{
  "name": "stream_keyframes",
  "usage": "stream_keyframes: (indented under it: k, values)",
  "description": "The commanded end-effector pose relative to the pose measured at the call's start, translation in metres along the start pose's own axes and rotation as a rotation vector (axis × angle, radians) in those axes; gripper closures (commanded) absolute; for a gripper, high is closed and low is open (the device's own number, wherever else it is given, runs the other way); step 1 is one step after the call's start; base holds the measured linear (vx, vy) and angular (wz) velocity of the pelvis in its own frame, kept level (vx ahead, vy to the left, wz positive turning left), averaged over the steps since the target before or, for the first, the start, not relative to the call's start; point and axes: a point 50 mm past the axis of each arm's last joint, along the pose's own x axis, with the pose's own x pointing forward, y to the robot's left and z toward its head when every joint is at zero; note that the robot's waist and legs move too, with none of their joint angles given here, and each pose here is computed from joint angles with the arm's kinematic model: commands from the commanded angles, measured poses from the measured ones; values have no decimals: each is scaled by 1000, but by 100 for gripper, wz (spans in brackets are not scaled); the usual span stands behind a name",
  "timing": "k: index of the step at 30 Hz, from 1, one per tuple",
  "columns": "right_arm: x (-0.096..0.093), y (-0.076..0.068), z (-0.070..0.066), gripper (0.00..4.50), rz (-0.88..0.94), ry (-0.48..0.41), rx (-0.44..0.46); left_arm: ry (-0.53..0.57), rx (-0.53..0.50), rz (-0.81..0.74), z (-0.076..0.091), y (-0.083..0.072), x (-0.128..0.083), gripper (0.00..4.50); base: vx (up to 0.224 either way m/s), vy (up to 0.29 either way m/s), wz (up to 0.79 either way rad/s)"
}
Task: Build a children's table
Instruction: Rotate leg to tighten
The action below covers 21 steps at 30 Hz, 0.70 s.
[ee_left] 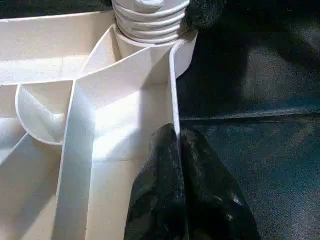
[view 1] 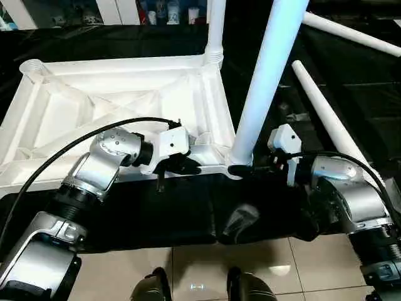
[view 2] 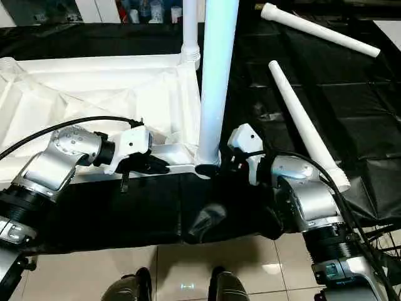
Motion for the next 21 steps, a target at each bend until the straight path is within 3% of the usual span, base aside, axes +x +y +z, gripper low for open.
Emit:
stream_keyframes:
  k: [1, 13, 17, 21]
  values:
    - [-4, -1, 0, 174, 0, -4, 2, 144, -71, -126, -30, -21, 13, 450, 0, 0, 0]
    - [2, 0, -6, 178, -66, -26, 55, 152, -99, -114, -33, -21, 15, 450, 0, 0, 0]
    - [13, -6, -16, 178, -264, -45, 160, 139, -147, -4, -31, -10, 24, 450, 0, 0, 0]
    - [29, -2, -25, 178, -446, -60, 282, 129, -203, 99, -26, 1, 37, 450, -42, 6, 0]
